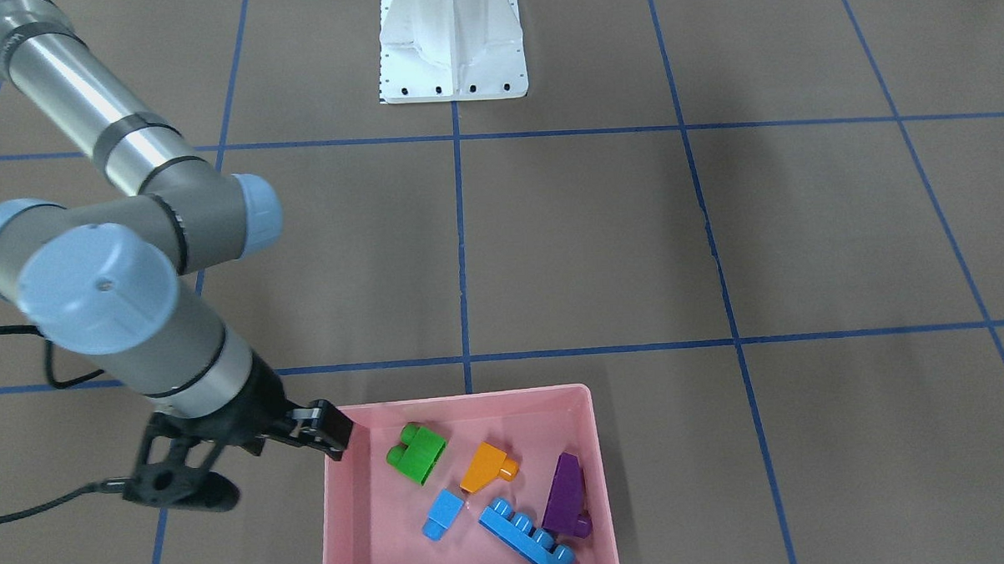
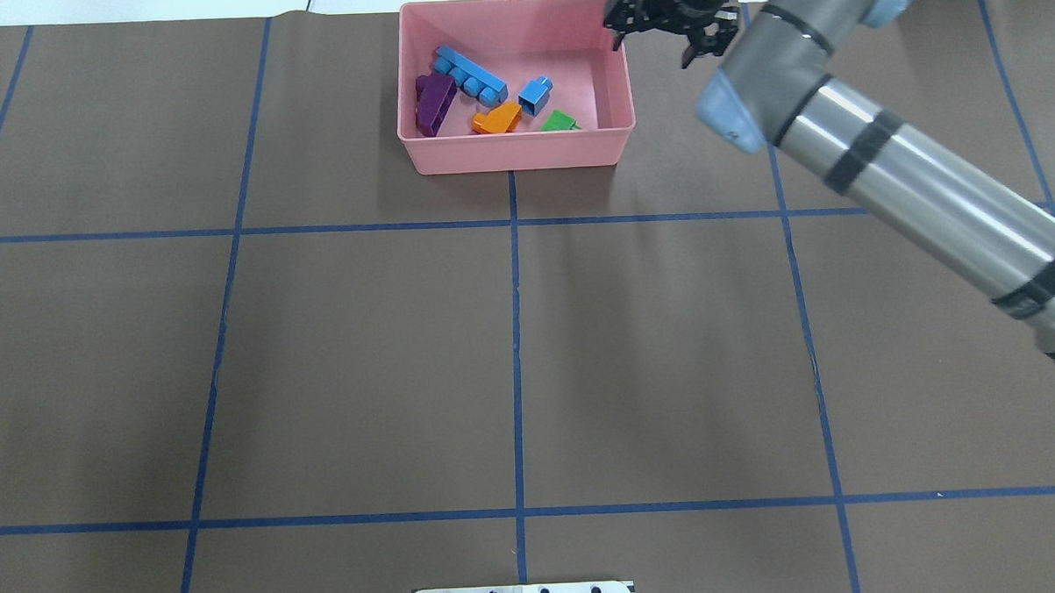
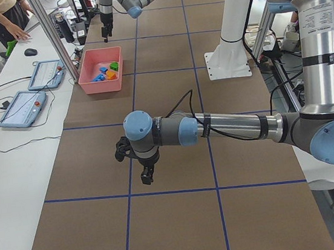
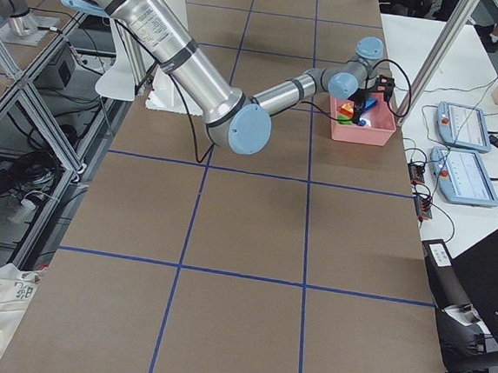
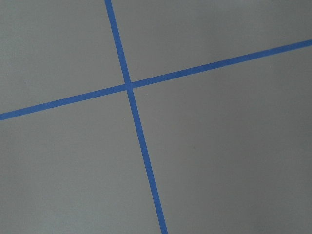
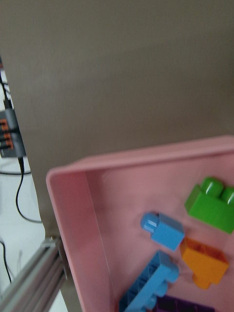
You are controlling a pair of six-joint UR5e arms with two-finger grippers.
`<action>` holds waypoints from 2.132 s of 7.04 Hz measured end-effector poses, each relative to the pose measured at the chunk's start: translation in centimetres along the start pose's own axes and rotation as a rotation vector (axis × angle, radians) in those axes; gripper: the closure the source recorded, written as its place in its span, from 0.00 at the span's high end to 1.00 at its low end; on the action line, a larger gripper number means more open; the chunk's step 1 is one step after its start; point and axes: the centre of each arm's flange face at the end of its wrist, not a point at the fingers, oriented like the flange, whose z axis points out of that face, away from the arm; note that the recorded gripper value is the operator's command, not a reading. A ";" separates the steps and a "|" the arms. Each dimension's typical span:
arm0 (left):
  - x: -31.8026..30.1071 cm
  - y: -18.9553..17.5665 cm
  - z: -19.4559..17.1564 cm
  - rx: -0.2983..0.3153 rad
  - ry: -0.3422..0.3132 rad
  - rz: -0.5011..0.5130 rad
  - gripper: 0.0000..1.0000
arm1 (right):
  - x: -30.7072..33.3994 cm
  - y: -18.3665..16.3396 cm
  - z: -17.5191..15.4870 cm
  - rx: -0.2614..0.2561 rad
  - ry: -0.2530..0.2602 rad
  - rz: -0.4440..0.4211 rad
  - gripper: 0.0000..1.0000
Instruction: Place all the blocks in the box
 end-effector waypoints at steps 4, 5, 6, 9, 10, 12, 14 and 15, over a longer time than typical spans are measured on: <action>-2.4 0.9 0.1 -0.004 -0.001 -0.005 1.00 | 39.0 7.5 -9.5 -0.058 0.048 -0.125 1.00; -3.1 1.2 0.0 -0.002 -0.002 -0.011 1.00 | 46.5 10.7 -11.2 -0.067 0.080 -0.153 1.00; -3.8 1.5 0.2 -0.006 -0.001 -0.020 1.00 | 51.9 13.4 -12.4 -0.074 0.102 -0.169 1.00; -4.5 2.0 0.6 -0.017 -0.002 -0.069 1.00 | 56.1 16.0 -13.1 -0.123 0.133 -0.150 1.00; -4.3 1.9 0.5 -0.013 -0.003 -0.114 1.00 | 54.3 14.6 -13.2 -0.152 0.145 -0.138 1.00; -4.0 1.7 0.2 -0.007 -0.003 -0.159 1.00 | 52.5 12.5 -14.7 -0.199 0.178 -0.157 1.00; -3.9 1.7 0.1 -0.002 -0.007 -0.154 1.00 | 53.9 12.2 -16.7 -0.205 0.191 -0.220 1.00; -3.9 1.6 0.0 0.000 -0.013 -0.148 1.00 | 54.4 12.0 -17.4 -0.198 0.194 -0.235 1.00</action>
